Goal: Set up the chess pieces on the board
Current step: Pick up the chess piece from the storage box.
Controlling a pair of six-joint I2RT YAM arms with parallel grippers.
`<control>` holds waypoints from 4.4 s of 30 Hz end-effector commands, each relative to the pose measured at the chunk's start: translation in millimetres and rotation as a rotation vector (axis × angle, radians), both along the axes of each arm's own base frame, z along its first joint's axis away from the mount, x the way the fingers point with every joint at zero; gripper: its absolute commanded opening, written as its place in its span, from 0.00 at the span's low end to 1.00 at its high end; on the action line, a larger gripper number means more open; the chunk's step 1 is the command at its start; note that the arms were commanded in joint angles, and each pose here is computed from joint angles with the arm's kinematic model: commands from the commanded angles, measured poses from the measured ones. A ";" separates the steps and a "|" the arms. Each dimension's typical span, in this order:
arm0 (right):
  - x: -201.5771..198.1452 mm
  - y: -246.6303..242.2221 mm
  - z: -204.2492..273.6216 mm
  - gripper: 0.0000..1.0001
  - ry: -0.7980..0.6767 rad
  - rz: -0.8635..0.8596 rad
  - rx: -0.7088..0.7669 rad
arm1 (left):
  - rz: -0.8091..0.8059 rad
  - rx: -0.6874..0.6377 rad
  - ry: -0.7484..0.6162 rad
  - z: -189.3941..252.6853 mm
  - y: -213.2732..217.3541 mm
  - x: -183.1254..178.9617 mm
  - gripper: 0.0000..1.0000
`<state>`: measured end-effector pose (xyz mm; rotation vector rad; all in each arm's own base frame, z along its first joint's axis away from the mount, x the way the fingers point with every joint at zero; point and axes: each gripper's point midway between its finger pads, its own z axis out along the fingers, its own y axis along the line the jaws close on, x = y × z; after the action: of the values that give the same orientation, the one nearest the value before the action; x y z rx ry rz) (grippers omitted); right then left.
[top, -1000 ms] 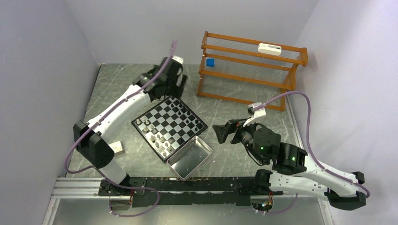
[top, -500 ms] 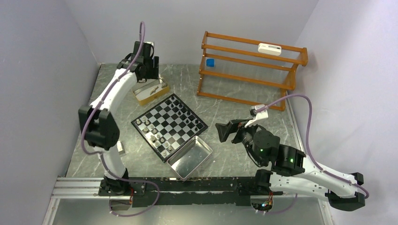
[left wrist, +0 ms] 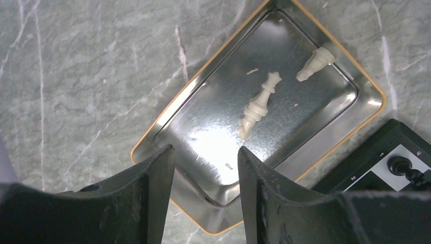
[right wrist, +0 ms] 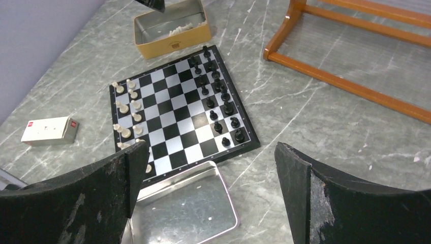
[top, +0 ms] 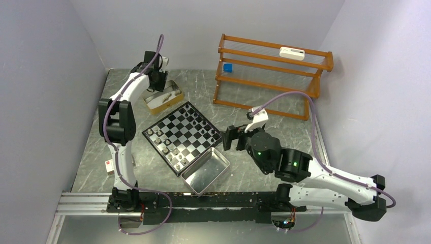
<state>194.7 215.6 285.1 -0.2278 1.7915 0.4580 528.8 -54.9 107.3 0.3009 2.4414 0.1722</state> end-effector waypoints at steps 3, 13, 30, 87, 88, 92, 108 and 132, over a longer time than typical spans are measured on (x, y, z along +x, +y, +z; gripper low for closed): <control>12.8 8.6 29.6 0.99 -0.061 -0.033 -0.011 | -0.113 -0.070 -0.056 -10.9 -20.5 19.0 0.50; 18.9 26.7 28.4 0.99 -0.057 -0.023 -0.042 | -0.180 -0.131 0.014 -37.4 -37.2 19.0 0.45; 21.2 22.1 30.8 0.99 -0.089 -0.031 -0.062 | -0.165 -0.099 0.079 -70.8 -31.1 14.4 0.37; 41.7 60.8 34.8 1.00 0.123 0.119 0.286 | -0.298 -0.689 -0.128 83.9 -106.6 -85.8 0.05; 45.4 57.9 36.6 1.00 0.130 0.124 0.322 | -0.302 -0.700 -0.126 83.2 -109.1 -93.3 0.05; 55.9 50.7 41.8 0.97 0.136 0.158 0.384 | -0.354 -0.735 -0.141 88.2 -123.5 -125.3 0.05; 95.2 59.4 2.5 0.48 0.340 0.407 0.367 | -0.882 -0.653 -0.328 126.1 -199.4 -240.4 0.05; 94.3 95.4 -23.7 0.55 0.513 0.606 0.446 | -1.102 -0.733 -0.363 132.9 -217.4 -278.4 0.05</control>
<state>287.8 306.5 252.1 -0.3425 2.0640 1.3844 258.6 -266.4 221.6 1.0080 1.6724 -0.9994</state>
